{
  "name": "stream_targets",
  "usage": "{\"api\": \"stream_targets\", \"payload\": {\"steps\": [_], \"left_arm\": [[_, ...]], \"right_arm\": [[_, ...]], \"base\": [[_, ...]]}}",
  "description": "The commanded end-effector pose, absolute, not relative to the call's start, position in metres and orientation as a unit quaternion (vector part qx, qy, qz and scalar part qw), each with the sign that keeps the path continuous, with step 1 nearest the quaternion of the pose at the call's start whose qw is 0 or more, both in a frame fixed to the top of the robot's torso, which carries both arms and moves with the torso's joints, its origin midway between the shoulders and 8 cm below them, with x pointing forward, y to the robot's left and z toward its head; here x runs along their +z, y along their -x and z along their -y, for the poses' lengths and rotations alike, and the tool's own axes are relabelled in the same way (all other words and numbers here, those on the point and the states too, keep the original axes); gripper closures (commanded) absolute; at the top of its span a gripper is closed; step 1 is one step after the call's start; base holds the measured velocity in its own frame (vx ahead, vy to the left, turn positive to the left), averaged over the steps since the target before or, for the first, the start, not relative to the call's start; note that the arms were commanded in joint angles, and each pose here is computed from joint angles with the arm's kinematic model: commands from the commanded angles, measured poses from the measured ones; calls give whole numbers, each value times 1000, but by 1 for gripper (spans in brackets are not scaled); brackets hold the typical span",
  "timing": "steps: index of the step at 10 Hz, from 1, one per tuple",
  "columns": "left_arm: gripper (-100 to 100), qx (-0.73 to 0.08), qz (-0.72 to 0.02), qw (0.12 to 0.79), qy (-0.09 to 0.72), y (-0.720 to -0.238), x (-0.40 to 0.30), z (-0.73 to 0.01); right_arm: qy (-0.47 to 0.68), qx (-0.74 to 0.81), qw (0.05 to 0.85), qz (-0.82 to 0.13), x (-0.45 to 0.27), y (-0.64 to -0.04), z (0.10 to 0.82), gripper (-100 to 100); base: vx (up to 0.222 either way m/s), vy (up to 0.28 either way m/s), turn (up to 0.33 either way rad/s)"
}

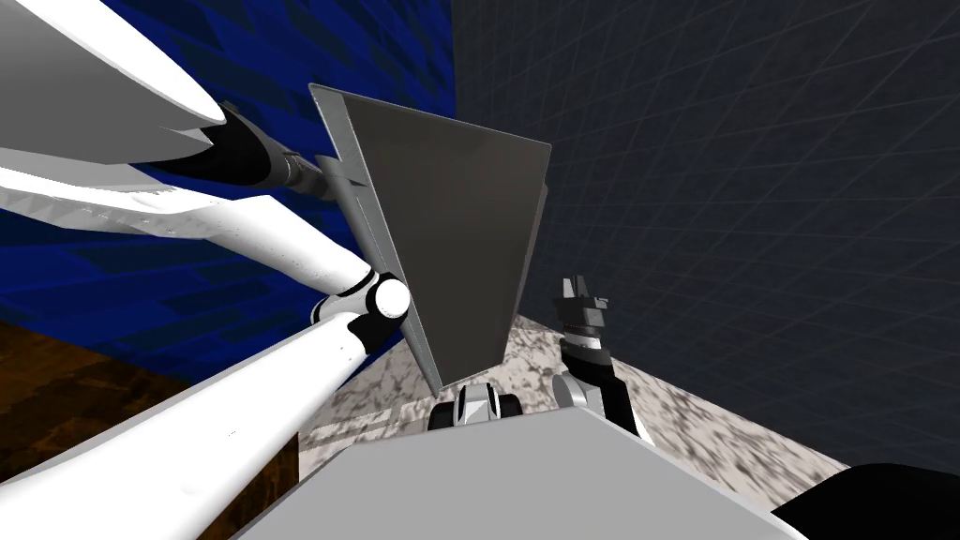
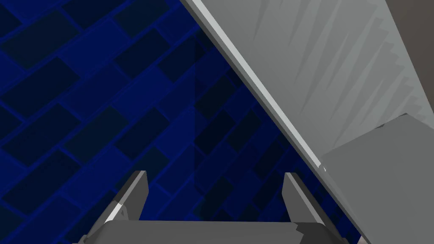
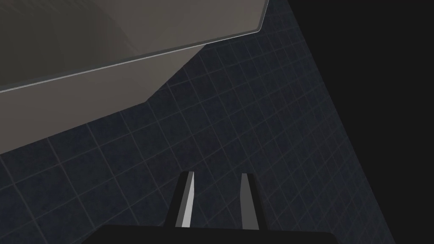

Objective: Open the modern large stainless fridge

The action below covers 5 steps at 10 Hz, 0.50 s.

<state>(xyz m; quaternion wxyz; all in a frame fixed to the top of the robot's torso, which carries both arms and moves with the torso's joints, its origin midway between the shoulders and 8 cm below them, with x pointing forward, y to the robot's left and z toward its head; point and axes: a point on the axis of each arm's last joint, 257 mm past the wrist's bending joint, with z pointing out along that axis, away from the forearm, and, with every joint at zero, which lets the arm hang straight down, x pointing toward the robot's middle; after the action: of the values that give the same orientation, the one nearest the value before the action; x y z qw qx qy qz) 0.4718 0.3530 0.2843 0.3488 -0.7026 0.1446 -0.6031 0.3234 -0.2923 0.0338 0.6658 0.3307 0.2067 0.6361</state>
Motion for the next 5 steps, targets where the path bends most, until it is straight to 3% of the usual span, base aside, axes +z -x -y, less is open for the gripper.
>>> {"api": "stream_targets", "payload": {"steps": [1,2,5], "left_arm": [[-100,-596,-146,361,702,-471,287,-354],[-100,-597,-139,361,703,-469,287,-360],[-100,-593,-127,357,710,-467,280,-370]], "right_arm": [[-331,636,666,-207,34,-323,292,0],[-331,636,666,-207,34,-323,292,0],[-331,636,666,-207,34,-323,292,0]], "base": [[-84,-156,62],[-50,-54,76],[47,93,14]]}}
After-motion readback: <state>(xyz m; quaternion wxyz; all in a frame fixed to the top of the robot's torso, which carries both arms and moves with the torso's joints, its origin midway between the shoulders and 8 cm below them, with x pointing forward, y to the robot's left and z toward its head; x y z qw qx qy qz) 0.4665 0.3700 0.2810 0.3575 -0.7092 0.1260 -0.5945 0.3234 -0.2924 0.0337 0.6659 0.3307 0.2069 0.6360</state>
